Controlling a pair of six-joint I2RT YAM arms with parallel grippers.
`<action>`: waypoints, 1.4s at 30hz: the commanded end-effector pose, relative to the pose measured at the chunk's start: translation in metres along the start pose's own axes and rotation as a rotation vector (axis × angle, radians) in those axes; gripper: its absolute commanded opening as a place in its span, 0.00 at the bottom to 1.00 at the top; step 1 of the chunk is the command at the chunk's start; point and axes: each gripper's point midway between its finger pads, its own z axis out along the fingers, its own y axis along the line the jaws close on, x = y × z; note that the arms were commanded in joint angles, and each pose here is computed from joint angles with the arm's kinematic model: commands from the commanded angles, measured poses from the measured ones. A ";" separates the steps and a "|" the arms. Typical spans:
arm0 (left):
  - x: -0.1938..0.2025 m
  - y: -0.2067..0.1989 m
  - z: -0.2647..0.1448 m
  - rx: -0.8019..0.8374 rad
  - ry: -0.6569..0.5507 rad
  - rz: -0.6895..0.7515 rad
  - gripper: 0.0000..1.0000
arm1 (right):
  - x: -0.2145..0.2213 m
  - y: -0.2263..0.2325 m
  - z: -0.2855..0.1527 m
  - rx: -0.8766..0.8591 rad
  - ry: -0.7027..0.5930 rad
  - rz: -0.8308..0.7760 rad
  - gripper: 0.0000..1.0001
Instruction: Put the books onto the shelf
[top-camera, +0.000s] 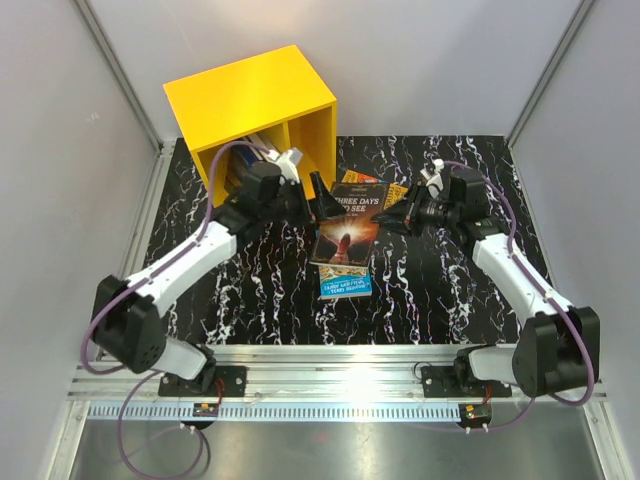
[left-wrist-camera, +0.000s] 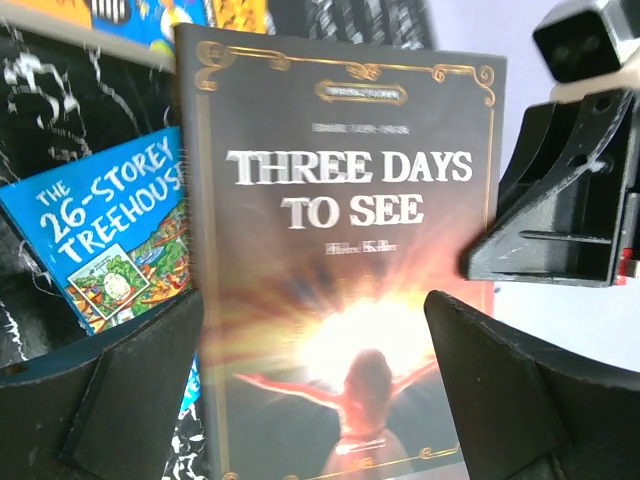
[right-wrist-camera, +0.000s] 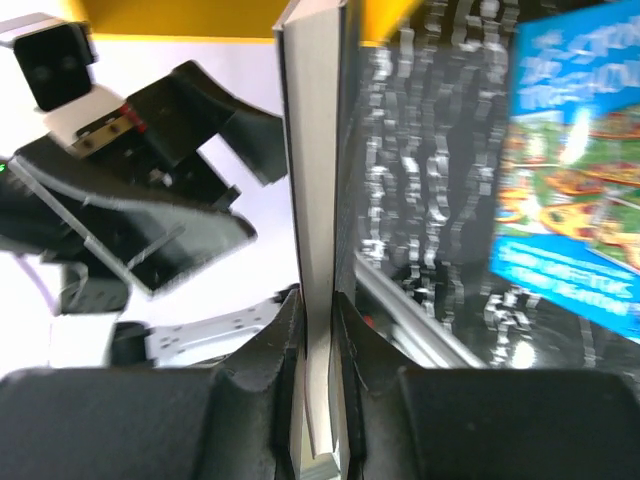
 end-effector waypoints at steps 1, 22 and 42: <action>-0.029 -0.038 -0.043 0.134 -0.080 0.029 0.97 | 0.003 0.062 -0.024 -0.179 0.003 -0.072 0.00; -0.041 -0.041 -0.012 0.352 0.002 -0.082 0.62 | 0.032 0.089 -0.043 -0.423 0.104 -0.008 0.00; -0.021 -0.149 -0.042 0.651 0.257 0.099 0.00 | 0.023 0.043 -0.020 -0.229 0.079 -0.032 0.00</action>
